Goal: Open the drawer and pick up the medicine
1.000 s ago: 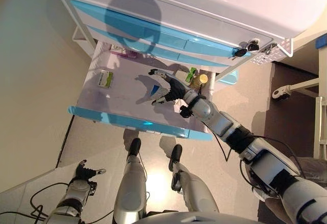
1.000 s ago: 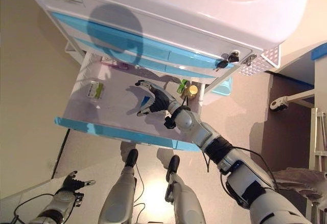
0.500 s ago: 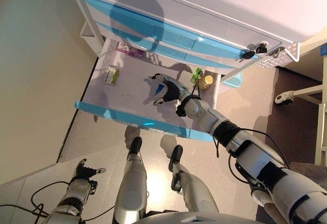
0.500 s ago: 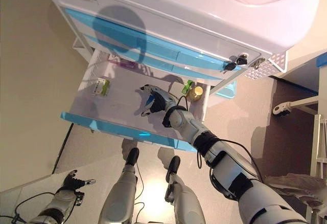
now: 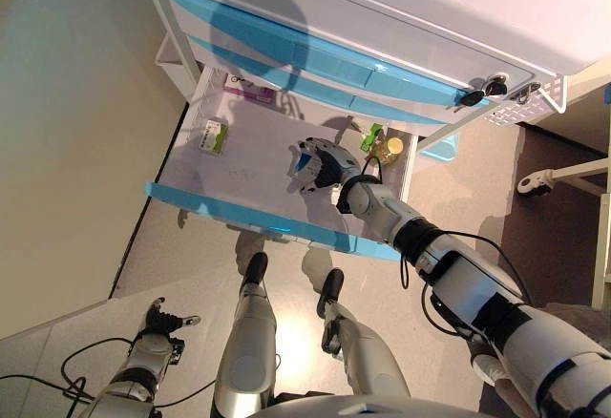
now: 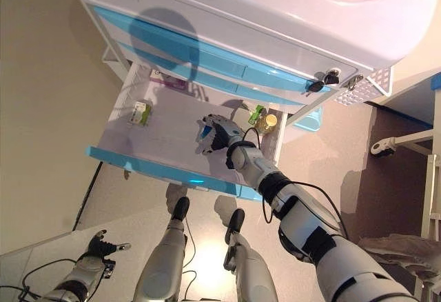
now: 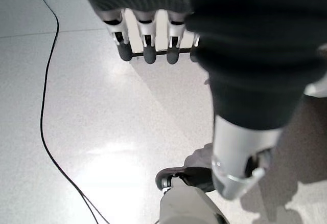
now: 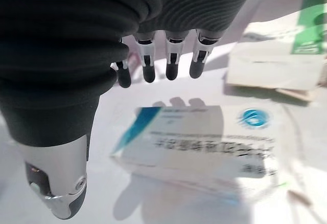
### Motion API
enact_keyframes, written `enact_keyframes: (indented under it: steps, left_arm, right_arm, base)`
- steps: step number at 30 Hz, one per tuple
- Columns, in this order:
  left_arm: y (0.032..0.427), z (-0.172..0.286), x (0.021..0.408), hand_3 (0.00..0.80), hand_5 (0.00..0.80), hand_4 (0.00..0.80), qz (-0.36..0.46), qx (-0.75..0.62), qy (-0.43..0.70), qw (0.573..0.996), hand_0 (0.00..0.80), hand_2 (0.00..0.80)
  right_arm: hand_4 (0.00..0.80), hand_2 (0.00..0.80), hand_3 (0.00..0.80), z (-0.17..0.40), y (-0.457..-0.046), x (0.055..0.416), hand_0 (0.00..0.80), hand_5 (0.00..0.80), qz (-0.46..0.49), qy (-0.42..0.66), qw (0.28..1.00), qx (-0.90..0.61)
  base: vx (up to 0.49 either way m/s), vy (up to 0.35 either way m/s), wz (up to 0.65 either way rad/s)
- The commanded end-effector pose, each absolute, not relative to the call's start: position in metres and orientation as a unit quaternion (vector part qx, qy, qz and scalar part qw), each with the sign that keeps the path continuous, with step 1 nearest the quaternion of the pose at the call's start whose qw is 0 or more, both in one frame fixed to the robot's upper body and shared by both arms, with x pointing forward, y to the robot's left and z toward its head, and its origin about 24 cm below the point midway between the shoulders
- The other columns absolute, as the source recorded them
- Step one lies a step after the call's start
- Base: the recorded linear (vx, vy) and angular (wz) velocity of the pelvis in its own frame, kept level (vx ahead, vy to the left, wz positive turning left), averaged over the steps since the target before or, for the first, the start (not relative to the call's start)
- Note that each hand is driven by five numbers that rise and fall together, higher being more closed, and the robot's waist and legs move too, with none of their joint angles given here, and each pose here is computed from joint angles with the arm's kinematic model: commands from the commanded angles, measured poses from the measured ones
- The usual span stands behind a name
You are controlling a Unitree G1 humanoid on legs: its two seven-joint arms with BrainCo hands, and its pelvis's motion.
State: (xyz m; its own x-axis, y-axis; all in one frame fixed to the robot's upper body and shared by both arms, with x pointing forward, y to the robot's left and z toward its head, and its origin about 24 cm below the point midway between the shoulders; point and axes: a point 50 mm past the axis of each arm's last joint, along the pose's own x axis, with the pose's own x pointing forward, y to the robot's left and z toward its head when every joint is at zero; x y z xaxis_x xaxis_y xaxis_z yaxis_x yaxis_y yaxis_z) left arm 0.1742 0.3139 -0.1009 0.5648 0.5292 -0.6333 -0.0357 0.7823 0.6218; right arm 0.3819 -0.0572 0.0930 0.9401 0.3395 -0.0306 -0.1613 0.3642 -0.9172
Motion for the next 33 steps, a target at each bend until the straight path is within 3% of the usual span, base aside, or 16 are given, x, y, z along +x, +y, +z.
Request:
enact_keyframes:
  steps: [1,33]
  left_arm:
    - [0.317,-0.103,0.169,0.0,0.0,0.0,0.174,0.302,0.444,0.826,0.0,0.0]
    - [0.299,-0.105,0.18,0.0,0.0,0.0,0.157,0.285,0.426,0.844,0.0,0.0]
  right_arm:
    - [0.0,0.0,0.0,0.118,-0.057,0.393,0.0,0.0,0.115,-0.117,0.802,-0.574]
    - [0.0,0.0,0.0,0.099,-0.1,0.401,0.0,0.0,0.06,-0.046,0.761,-0.644]
  base:
    - [-0.01,0.009,0.04]
    - [0.0,0.0,0.0]
